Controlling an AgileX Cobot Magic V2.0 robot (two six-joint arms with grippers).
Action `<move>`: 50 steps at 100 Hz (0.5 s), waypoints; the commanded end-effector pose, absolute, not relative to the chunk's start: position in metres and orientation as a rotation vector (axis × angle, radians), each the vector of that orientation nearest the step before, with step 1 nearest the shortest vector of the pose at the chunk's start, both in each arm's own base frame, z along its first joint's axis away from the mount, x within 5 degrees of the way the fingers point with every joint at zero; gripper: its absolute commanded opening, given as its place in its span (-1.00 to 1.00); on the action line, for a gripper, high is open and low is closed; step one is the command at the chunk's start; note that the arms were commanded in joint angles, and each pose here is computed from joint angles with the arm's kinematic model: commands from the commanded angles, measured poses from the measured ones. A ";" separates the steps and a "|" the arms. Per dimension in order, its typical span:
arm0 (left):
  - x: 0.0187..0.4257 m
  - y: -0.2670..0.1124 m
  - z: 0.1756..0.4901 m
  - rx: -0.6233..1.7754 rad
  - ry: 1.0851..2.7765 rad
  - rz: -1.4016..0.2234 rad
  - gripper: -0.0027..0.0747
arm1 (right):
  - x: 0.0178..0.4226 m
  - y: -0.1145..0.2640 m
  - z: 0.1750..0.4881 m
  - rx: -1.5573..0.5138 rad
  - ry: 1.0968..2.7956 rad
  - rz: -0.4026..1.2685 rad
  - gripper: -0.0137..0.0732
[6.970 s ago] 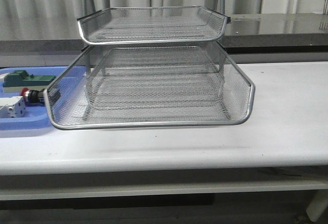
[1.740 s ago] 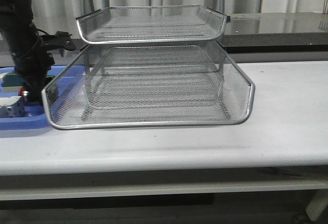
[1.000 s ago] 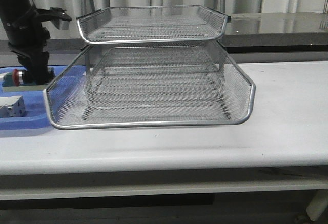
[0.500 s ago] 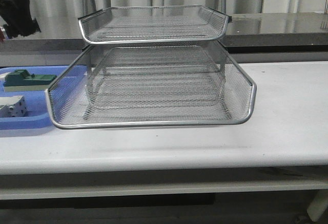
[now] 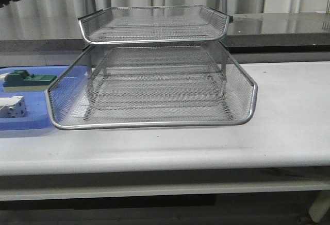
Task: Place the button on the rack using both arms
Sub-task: 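Lift the red push button and carry it over the pulled-out tier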
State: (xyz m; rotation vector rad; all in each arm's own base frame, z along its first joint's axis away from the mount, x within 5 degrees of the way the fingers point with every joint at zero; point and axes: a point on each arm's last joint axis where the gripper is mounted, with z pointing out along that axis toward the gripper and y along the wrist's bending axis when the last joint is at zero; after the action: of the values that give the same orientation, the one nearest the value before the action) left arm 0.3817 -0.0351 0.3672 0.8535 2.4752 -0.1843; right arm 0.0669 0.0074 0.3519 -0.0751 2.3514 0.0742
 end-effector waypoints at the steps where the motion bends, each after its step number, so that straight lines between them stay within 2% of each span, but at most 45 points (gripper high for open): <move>1: 0.352 -0.046 0.400 0.843 2.391 -0.272 -0.88 | 0.069 0.007 0.364 -0.079 2.270 0.067 -0.84; 22: 0.323 -0.077 0.400 0.961 2.365 -0.332 -0.88 | 0.069 0.007 0.364 -0.079 2.270 0.067 -0.84; 50: 0.309 -0.150 0.384 1.224 2.261 -0.404 -0.88 | 0.069 0.007 0.364 -0.079 2.270 0.067 -0.84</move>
State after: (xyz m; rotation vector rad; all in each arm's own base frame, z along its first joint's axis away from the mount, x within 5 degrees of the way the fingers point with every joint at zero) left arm 0.3217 -0.1302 0.3651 1.1904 2.3855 -0.3589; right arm 0.0669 0.0074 0.3519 -0.0777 2.3513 0.0731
